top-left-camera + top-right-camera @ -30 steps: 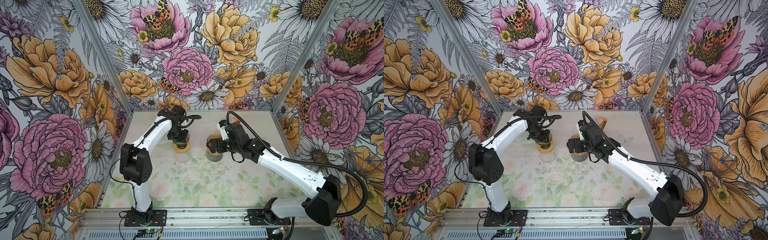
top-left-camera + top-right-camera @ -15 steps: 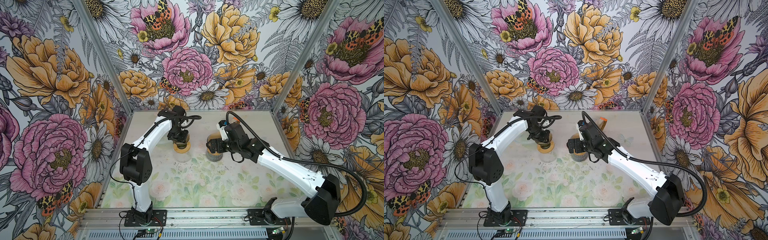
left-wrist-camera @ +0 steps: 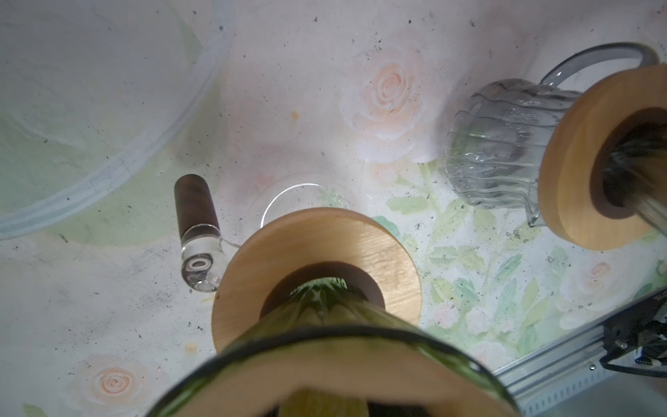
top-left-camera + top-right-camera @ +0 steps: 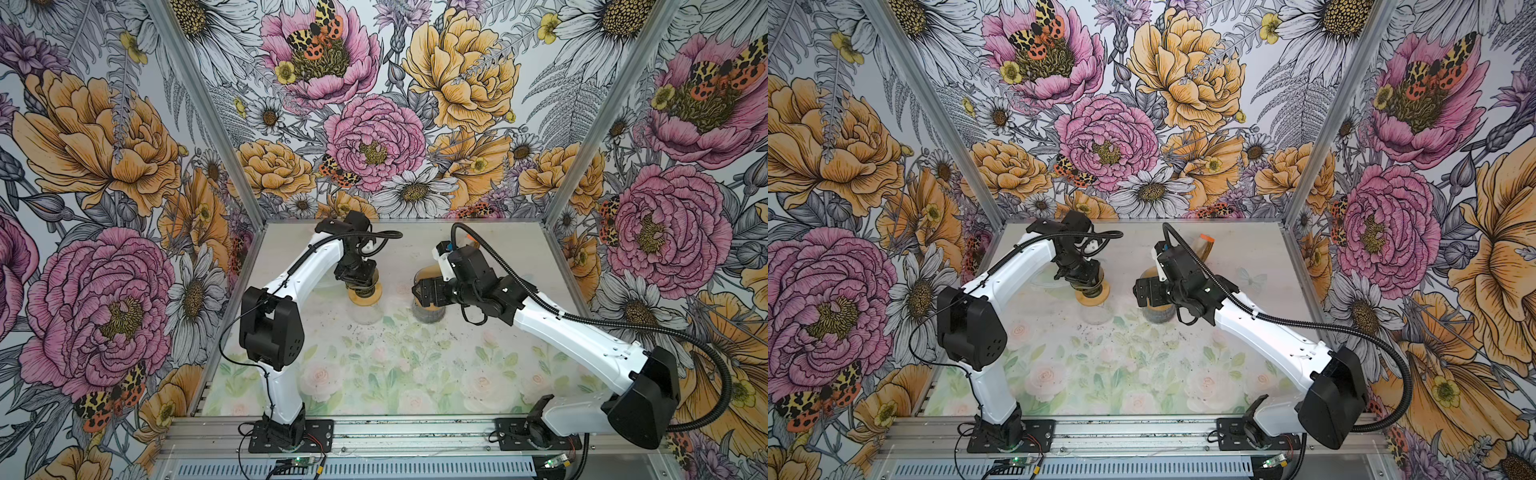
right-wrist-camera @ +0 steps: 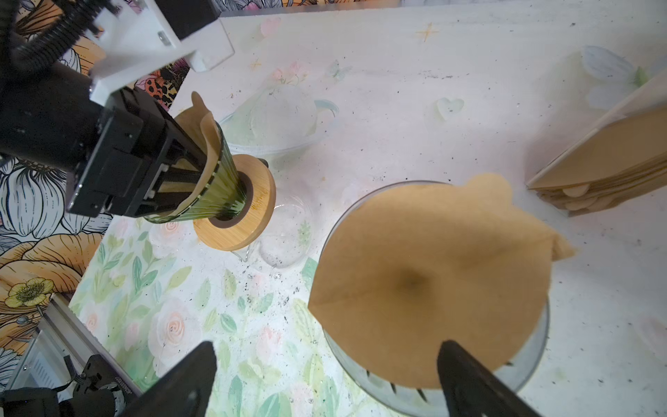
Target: Place the coffee filter in the dripper
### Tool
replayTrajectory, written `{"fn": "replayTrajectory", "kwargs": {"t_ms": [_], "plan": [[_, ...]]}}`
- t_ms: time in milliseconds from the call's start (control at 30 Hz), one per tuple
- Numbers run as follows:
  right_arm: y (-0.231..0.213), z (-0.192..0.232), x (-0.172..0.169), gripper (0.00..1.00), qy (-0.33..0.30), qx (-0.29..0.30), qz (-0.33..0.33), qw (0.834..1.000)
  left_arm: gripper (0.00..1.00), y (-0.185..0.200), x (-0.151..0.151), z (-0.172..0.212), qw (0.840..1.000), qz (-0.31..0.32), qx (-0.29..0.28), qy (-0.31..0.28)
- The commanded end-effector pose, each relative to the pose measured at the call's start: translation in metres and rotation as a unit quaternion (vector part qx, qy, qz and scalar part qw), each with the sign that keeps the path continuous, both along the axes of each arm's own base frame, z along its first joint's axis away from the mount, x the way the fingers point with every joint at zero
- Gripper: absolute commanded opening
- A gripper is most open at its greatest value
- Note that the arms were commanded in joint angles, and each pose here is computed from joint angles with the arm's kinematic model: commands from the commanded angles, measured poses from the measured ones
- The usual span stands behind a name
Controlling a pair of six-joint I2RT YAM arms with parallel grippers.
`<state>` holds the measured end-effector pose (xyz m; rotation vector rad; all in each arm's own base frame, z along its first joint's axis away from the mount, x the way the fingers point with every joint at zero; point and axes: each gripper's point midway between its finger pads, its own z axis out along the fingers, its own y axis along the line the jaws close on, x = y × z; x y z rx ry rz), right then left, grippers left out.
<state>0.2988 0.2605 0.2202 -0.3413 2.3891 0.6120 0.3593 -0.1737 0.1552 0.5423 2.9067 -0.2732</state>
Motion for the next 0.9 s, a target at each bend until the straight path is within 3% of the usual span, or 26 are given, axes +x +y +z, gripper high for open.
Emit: {"fn": "replayTrajectory", "kwargs": {"t_ms": [0,867], "plan": [[0.001,-0.002,0.003,0.97,0.002,0.003,-0.002,1.000,0.38,-0.007,0.000,0.000,1.000,-0.005,-0.009,-0.001],[0.000,-0.006,0.002,0.98,0.006,0.001,-0.005,1.000,0.09,-0.006,0.005,0.036,0.998,0.001,0.013,-0.054]]}}
